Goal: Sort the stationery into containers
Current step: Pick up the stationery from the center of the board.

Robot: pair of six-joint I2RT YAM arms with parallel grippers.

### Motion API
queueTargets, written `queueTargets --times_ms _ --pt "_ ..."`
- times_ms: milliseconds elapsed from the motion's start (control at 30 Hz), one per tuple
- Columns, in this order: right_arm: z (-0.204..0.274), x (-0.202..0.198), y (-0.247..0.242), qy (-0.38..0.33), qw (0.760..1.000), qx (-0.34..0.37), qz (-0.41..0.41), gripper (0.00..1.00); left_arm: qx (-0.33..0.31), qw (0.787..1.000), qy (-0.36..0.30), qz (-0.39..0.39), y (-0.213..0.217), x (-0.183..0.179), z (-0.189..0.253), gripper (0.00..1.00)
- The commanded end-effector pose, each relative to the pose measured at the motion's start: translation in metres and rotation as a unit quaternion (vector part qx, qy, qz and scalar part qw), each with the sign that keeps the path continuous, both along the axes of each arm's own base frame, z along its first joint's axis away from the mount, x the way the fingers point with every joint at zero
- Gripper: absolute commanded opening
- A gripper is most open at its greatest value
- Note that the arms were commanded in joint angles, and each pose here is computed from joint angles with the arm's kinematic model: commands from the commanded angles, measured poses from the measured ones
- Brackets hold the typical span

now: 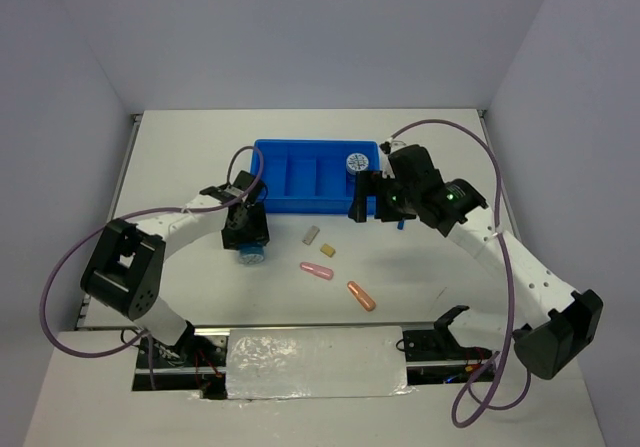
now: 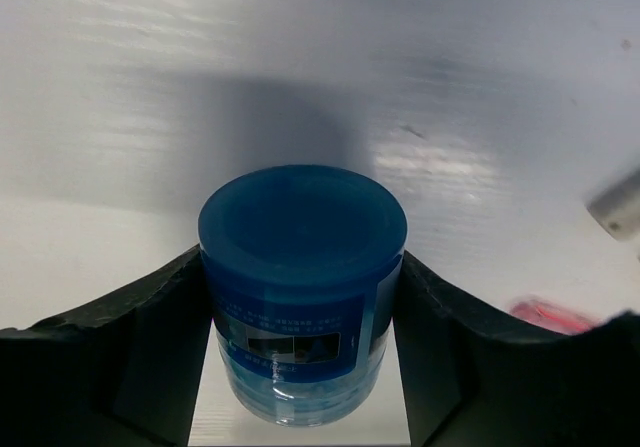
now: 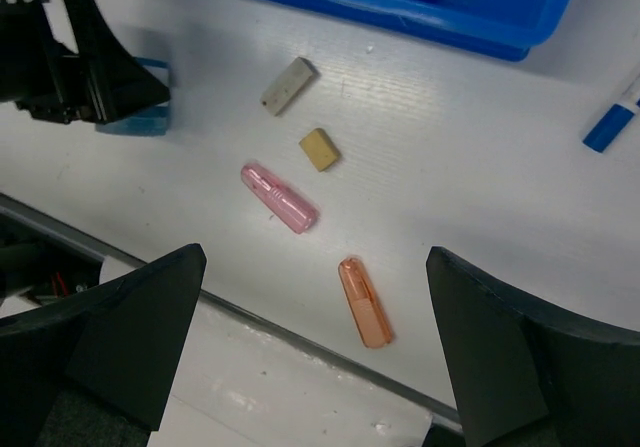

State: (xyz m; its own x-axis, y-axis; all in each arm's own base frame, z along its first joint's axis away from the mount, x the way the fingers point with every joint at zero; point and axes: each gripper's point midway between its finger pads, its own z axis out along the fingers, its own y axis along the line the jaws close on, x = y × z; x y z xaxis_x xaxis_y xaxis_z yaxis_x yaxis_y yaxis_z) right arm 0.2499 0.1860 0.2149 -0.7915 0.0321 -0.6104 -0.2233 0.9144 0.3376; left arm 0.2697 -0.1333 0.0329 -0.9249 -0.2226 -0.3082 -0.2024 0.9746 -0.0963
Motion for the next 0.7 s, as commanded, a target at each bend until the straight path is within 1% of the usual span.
queueTargets --times_ms 0,33,67,100,133,200,233,267,300,333,367,400,433,500,567,600,633,667 --pt "0.014 -0.014 0.012 -0.039 0.997 0.046 0.046 1.00 -0.071 0.997 0.000 0.007 -0.032 -0.008 0.015 0.00" --pt "0.020 -0.014 0.020 -0.054 0.994 0.072 0.056 1.00 -0.090 0.996 -0.003 0.011 -0.039 -0.011 0.023 0.00" --pt "0.014 -0.026 0.025 -0.045 0.992 0.094 0.072 1.00 -0.140 0.990 -0.015 0.030 -0.052 -0.014 0.045 0.00" --pt "0.013 -0.031 0.030 -0.035 0.990 0.116 0.066 1.00 -0.166 0.985 -0.025 0.041 -0.058 -0.015 0.058 0.00" --pt "0.018 -0.031 0.036 -0.047 0.987 0.141 0.065 1.00 -0.210 0.974 -0.042 0.077 -0.066 -0.015 0.081 0.00" --pt "0.014 -0.043 0.043 -0.033 0.981 0.186 0.051 1.00 -0.276 0.954 -0.050 0.106 -0.079 -0.018 0.106 0.00" --pt "0.014 -0.047 0.053 -0.040 0.975 0.209 0.059 1.00 -0.333 0.929 -0.066 0.146 -0.087 -0.015 0.128 0.00" --pt "0.022 -0.047 0.053 -0.055 0.972 0.224 0.045 1.00 -0.365 0.915 -0.072 0.157 -0.093 -0.015 0.140 0.00" --pt "0.025 -0.047 0.057 -0.051 0.969 0.242 0.025 1.00 -0.399 0.899 -0.071 0.166 -0.099 -0.016 0.151 0.00" --pt "0.028 -0.047 0.061 -0.056 0.967 0.250 0.013 1.00 -0.433 0.877 -0.062 0.197 -0.105 -0.018 0.161 0.00" --pt "0.033 -0.052 0.068 -0.057 0.966 0.251 0.015 1.00 -0.453 0.865 -0.064 0.204 -0.110 -0.017 0.170 0.00" --pt "0.031 -0.044 0.068 -0.066 0.969 0.237 -0.014 1.00 -0.467 0.856 -0.061 0.213 -0.113 -0.017 0.176 0.00" --pt "0.038 -0.049 0.076 -0.069 0.970 0.234 -0.011 1.00 -0.480 0.846 -0.056 0.226 -0.117 -0.017 0.183 0.00" --pt "0.043 -0.040 0.083 -0.091 0.971 0.221 -0.030 1.00 -0.486 0.839 -0.050 0.237 -0.121 -0.017 0.188 0.00" --pt "0.049 -0.041 0.099 -0.097 0.969 0.227 -0.020 1.00 -0.503 0.828 -0.048 0.244 -0.127 -0.017 0.196 0.00" --pt "0.053 -0.037 0.103 -0.102 0.967 0.232 -0.031 1.00 -0.516 0.819 -0.051 0.245 -0.130 -0.016 0.204 0.00" --pt "0.057 -0.035 0.107 -0.100 0.966 0.235 -0.034 1.00 -0.521 0.816 -0.053 0.244 -0.131 -0.016 0.208 0.00" --pt "0.051 -0.034 0.114 -0.094 0.969 0.226 -0.031 1.00 -0.520 0.816 -0.057 0.246 -0.131 -0.015 0.210 0.00"
